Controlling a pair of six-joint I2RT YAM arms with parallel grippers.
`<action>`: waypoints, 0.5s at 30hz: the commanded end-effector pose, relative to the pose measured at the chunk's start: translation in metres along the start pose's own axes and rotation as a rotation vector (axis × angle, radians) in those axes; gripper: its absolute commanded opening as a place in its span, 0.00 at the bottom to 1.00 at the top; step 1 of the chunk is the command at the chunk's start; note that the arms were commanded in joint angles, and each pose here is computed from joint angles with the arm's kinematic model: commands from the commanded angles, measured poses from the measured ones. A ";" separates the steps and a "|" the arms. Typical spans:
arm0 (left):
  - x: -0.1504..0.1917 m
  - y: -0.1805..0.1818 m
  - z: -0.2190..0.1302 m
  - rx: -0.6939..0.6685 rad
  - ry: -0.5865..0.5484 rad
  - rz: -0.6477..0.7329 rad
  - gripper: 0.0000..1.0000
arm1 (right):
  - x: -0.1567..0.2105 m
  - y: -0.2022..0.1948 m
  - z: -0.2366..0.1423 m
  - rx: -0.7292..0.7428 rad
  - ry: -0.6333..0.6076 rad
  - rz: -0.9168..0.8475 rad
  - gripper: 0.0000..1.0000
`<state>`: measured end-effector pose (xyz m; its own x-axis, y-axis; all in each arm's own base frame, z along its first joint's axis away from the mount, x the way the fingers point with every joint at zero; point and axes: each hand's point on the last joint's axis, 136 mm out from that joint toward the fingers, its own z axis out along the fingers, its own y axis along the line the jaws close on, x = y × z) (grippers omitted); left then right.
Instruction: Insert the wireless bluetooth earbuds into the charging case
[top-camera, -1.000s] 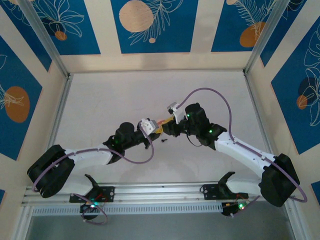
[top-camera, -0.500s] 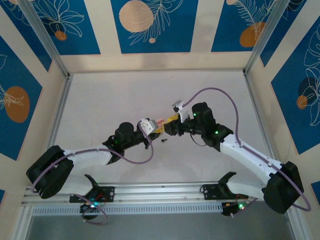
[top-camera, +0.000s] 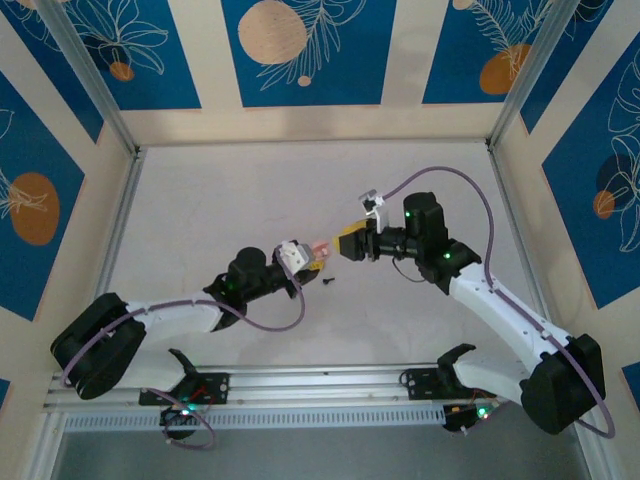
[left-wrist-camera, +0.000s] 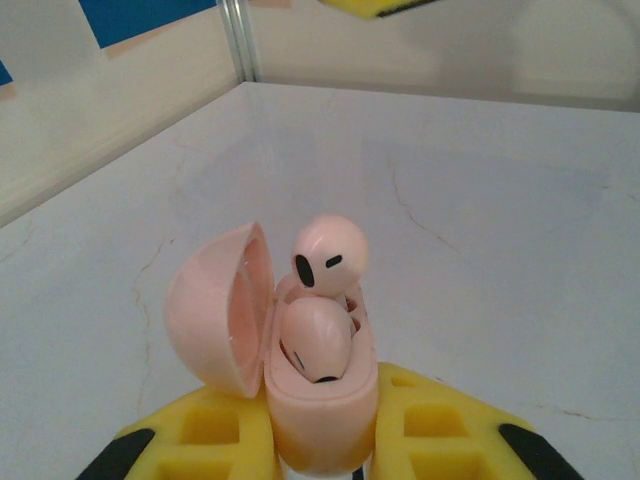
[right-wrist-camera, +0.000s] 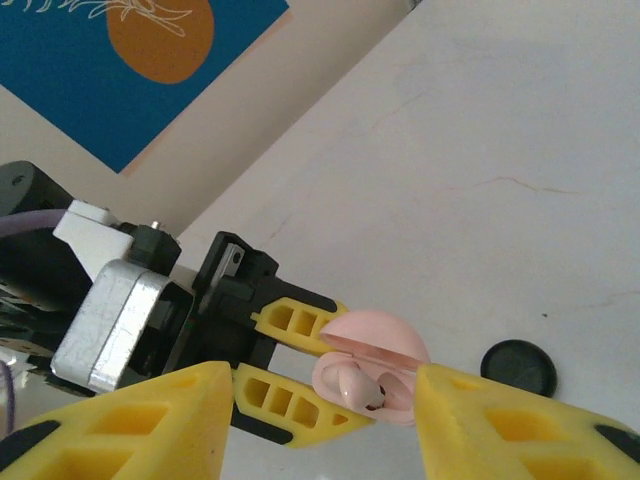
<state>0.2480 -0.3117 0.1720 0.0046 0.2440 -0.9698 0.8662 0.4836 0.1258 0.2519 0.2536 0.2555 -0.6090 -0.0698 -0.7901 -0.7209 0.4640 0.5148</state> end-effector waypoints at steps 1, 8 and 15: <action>-0.019 -0.009 -0.004 0.035 -0.070 0.035 0.19 | 0.005 0.013 0.000 -0.075 0.075 0.008 0.49; -0.022 -0.012 -0.006 0.058 -0.083 0.039 0.19 | 0.015 0.009 0.006 -0.117 0.150 -0.009 0.48; -0.024 -0.014 -0.006 0.070 -0.087 0.042 0.19 | 0.019 0.002 0.014 -0.147 0.192 -0.002 0.47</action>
<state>0.2410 -0.3147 0.1786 0.0279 0.2292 -0.9730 0.8847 0.4474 0.1307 0.2481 0.2632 0.2278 -0.6712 -0.2182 -0.7085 -0.7267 0.3826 0.5706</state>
